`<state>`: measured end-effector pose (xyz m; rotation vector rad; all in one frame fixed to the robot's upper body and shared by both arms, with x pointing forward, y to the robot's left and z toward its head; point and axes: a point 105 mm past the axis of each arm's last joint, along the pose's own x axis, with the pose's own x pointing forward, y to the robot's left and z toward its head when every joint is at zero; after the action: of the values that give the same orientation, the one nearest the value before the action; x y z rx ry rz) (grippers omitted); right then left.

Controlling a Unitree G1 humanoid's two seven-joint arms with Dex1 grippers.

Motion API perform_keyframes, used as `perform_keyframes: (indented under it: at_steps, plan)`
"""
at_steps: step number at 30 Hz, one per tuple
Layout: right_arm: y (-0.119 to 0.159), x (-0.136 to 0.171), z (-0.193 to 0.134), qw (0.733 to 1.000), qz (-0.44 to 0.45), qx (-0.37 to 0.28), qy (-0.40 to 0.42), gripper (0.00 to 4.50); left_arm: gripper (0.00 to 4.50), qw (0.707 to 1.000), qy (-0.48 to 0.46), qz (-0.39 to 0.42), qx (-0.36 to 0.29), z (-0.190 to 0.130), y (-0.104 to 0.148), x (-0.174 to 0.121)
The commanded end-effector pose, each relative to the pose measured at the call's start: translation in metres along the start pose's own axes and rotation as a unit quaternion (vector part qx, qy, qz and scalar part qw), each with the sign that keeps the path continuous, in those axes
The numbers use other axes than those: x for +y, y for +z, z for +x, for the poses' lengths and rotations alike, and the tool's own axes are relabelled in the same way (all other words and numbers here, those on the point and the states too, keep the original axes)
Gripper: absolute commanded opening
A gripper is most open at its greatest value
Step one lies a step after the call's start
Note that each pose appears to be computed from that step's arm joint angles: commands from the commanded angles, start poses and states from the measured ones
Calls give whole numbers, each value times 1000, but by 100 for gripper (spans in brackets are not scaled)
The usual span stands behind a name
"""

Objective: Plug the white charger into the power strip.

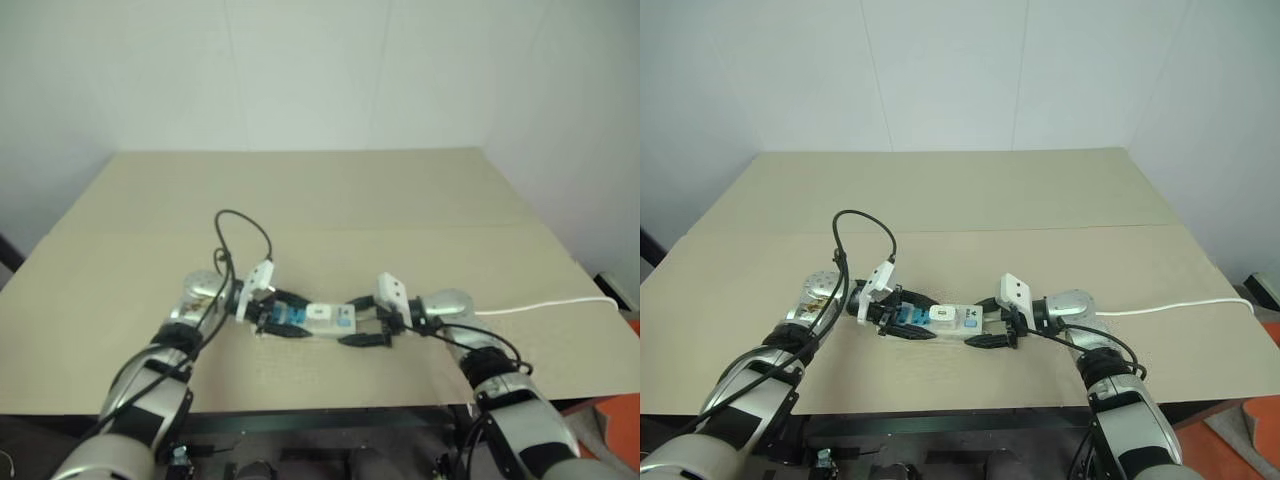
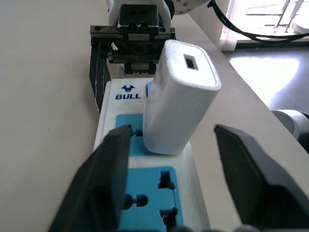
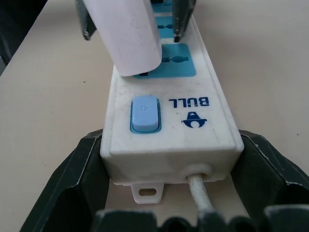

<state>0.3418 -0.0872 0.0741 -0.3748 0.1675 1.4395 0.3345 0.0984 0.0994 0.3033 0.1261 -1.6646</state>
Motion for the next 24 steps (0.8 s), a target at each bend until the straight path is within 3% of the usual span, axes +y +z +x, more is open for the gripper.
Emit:
perform_keyframes:
  at_steps: [1,2,11,18,24]
  plan:
    - [-11,5,2,1000,17,17,6,341,417,1000,2,1,1,-6,1,-2]
    - [-11,4,2,1000,17,16,6,341,448,1000,3,2,0,-7,3,-2]
    - [-9,2,5,1000,15,15,5,341,448,999,21,28,15,-25,9,-1]
    - [-9,1,6,1000,14,13,4,341,448,999,6,31,-44,-19,30,-5]
    - [-9,1,7,1000,14,14,4,341,448,998,2,38,-57,-10,38,0]
